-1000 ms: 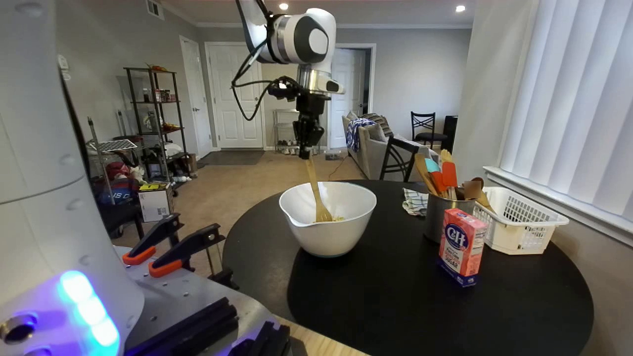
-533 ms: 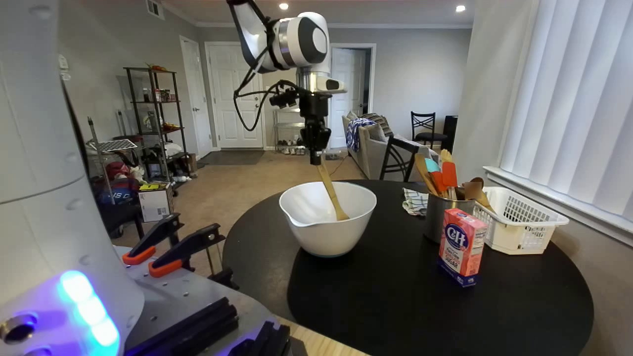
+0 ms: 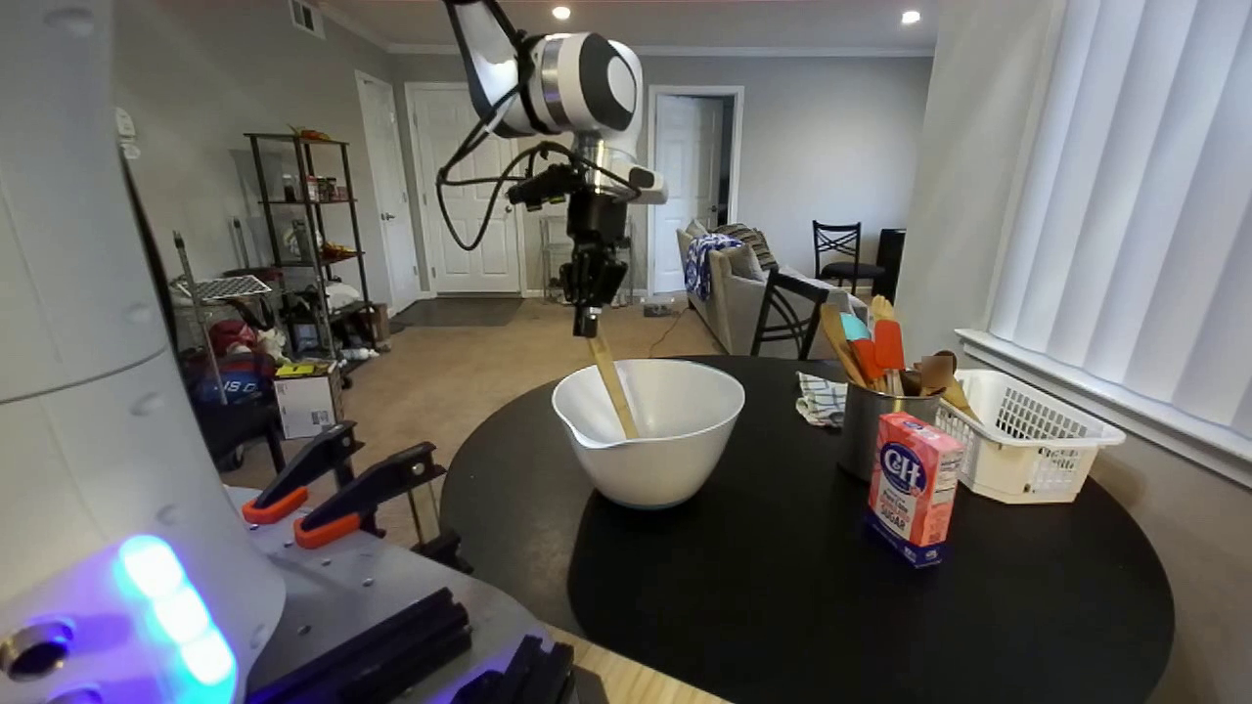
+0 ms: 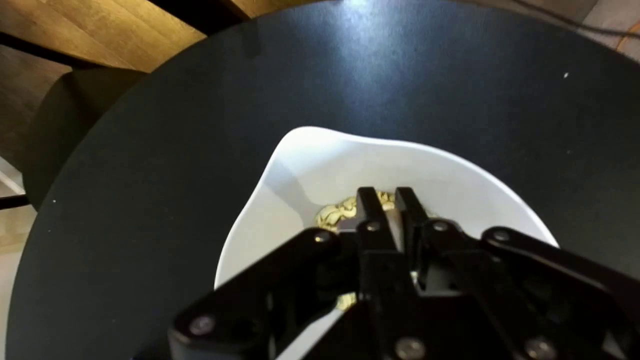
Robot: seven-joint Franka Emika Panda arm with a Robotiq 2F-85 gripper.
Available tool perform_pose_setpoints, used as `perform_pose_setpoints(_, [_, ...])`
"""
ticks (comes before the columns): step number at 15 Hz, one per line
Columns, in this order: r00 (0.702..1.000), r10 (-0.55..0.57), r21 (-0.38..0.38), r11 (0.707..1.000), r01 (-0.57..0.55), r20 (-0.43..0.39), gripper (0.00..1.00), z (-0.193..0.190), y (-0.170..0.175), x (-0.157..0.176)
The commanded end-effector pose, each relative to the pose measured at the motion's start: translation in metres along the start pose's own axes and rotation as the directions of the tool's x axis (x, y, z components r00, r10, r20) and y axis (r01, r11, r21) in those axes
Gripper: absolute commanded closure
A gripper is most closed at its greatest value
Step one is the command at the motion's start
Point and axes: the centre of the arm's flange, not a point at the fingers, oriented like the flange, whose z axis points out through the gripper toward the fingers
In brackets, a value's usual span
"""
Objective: Use the wooden spoon to stir the white bowl.
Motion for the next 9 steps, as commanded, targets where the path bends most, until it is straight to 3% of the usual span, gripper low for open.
perform_pose_setpoints(1, [0.984,-0.127,0.088,0.989,0.117,0.124,0.94,-0.0035,-0.0005,-0.0032])
perform_pose_setpoints(5, [0.974,-0.163,0.219,0.968,0.126,0.158,0.94,-0.0055,-0.0079,-0.0005])
perform_pose_setpoints(9, [0.987,-0.109,0.232,0.969,0.08,0.115,0.94,-0.0085,-0.0077,0.0038])
